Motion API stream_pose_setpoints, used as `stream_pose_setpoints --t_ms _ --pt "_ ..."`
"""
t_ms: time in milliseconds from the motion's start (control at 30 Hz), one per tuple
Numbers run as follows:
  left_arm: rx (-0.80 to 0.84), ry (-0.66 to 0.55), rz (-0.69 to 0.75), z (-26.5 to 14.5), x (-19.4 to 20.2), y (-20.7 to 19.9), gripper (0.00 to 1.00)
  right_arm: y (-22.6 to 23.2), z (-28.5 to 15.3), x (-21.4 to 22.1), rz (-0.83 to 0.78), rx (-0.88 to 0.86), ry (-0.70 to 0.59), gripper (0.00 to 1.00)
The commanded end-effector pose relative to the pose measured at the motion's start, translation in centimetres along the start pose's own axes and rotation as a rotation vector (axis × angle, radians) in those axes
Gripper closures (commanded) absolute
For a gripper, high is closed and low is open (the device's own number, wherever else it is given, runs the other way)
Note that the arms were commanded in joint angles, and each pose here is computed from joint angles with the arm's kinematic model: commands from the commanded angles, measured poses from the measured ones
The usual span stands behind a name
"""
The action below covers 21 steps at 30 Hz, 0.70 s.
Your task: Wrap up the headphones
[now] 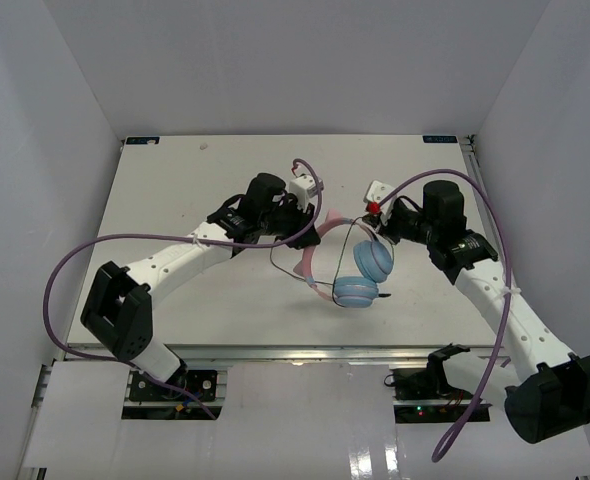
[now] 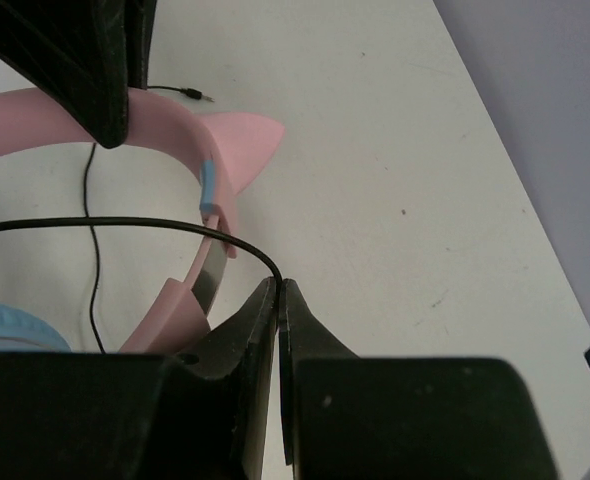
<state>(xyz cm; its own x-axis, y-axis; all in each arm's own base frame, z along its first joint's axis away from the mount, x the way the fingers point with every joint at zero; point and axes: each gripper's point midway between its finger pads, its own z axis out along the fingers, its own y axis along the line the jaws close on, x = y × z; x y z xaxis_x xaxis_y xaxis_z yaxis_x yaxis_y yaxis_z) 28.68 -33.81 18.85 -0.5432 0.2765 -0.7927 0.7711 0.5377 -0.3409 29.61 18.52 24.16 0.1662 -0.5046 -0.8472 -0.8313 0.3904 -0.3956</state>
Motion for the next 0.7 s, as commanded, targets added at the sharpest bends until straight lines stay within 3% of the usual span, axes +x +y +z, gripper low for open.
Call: stream_pose_setpoints --t_ms 0,367,667 --pt "0.069 -0.159 0.007 -3.6 -6.0 -3.5 1.0 2.3 0.7 -1.4 0.083 -0.144 -0.134 0.92" --pt "0.004 -0.234 -0.099 -5.9 -9.1 -3.9 1.0 4.4 1.2 -3.8 0.257 -0.347 -0.268 0.88" --pt "-0.053 -0.234 -0.116 -6.7 -11.0 -3.6 1.0 5.3 0.9 -4.8 0.309 -0.42 -0.332 0.64"
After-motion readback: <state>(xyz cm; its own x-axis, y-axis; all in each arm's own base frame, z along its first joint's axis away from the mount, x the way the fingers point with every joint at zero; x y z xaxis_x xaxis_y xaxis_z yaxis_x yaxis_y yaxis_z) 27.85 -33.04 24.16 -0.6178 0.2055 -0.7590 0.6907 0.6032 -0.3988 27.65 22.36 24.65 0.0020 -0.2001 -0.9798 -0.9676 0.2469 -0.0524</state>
